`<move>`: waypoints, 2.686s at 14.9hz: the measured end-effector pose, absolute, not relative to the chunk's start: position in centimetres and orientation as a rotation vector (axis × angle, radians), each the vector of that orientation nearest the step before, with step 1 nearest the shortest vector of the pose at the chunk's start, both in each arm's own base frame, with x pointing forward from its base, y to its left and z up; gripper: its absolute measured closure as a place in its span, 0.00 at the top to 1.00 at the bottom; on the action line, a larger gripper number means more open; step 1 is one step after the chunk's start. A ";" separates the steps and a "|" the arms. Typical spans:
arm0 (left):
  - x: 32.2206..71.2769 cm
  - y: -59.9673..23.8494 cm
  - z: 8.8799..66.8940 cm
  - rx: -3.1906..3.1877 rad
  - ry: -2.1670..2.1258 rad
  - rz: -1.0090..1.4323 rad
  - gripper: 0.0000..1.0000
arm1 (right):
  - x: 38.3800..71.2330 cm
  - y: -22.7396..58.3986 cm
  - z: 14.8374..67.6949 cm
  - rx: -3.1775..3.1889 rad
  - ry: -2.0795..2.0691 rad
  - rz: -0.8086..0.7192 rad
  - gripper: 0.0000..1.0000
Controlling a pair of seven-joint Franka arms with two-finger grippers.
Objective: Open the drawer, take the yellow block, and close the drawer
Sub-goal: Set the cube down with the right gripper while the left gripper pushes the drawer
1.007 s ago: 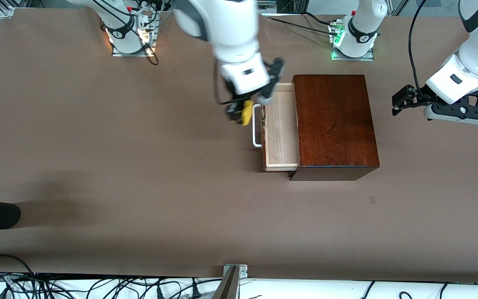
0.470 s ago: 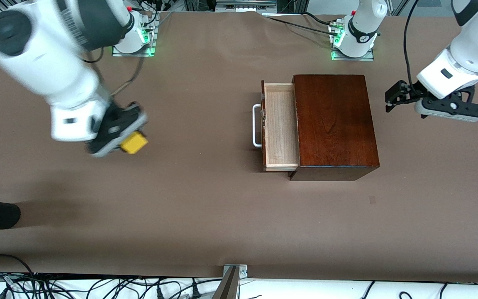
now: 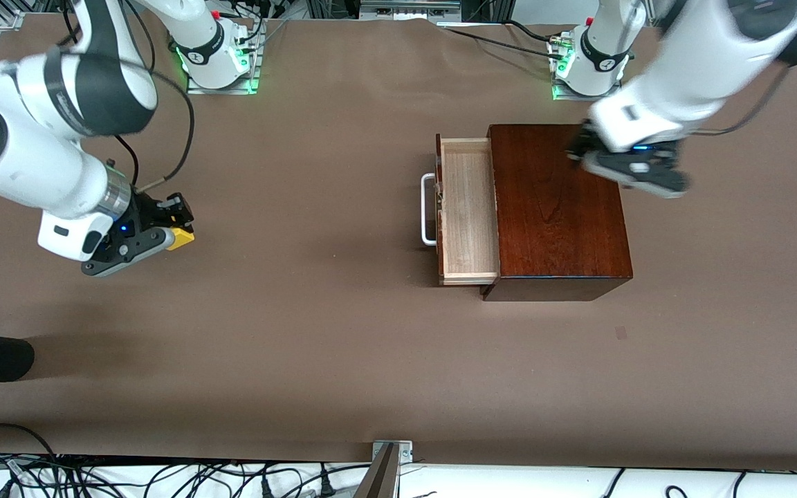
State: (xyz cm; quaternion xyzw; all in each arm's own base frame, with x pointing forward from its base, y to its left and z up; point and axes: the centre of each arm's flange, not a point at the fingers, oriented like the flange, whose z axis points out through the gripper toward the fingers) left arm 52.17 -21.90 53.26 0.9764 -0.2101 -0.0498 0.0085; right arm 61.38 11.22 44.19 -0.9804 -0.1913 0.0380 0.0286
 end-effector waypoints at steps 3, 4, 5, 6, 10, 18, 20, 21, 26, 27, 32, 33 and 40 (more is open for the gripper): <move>51.6 -28.4 49.4 2.913 -0.802 -0.260 1.00 | 59.6 10.2 37.2 -3.061 -0.426 0.126 0.56; 51.8 -30.3 48.8 2.870 -0.846 -0.271 1.00 | 58.9 10.0 34.9 -3.068 -0.396 0.115 0.56; 51.9 -32.4 48.3 2.825 -0.888 -0.281 1.00 | 57.9 9.6 32.6 -3.075 -0.371 0.104 0.56; 51.9 -34.7 47.8 2.782 -0.931 -0.291 1.00 | 57.0 9.2 30.4 -3.080 -0.354 0.095 0.56; 49.2 -43.9 45.1 2.705 -0.993 -0.374 1.00 | 54.9 7.7 24.0 -3.104 -0.247 0.079 0.56; 52.2 -47.0 37.1 2.348 -1.577 -0.143 1.00 | 53.8 7.1 18.9 -3.125 -0.126 0.064 0.56; 51.8 -48.3 34.9 2.265 -1.779 -0.099 1.00 | 53.7 7.1 18.6 -3.126 -0.118 0.065 0.56; 51.6 -48.7 33.9 2.221 -1.891 -0.094 1.00 | 53.7 7.1 18.7 -3.126 -0.118 0.064 0.56; 51.8 -47.9 30.4 2.056 -2.228 -0.156 1.00 | 54.6 7.2 20.4 -3.121 -0.118 0.002 0.81; 51.8 -47.5 30.0 2.054 -2.244 -0.203 1.00 | 54.9 7.3 21.8 -3.118 -0.119 -0.001 0.89; 52.2 -46.4 30.3 2.044 -2.265 -0.310 1.00 | 57.7 8.2 35.0 -3.092 -0.142 0.049 1.00; 52.3 -45.8 30.1 2.049 -2.261 -0.357 1.00 | 58.2 8.4 38.4 -3.088 -0.150 0.052 1.00; 54.0 -41.0 29.9 2.091 -2.178 -0.571 1.00 | 58.4 8.6 56.4 -3.090 -0.278 0.085 1.00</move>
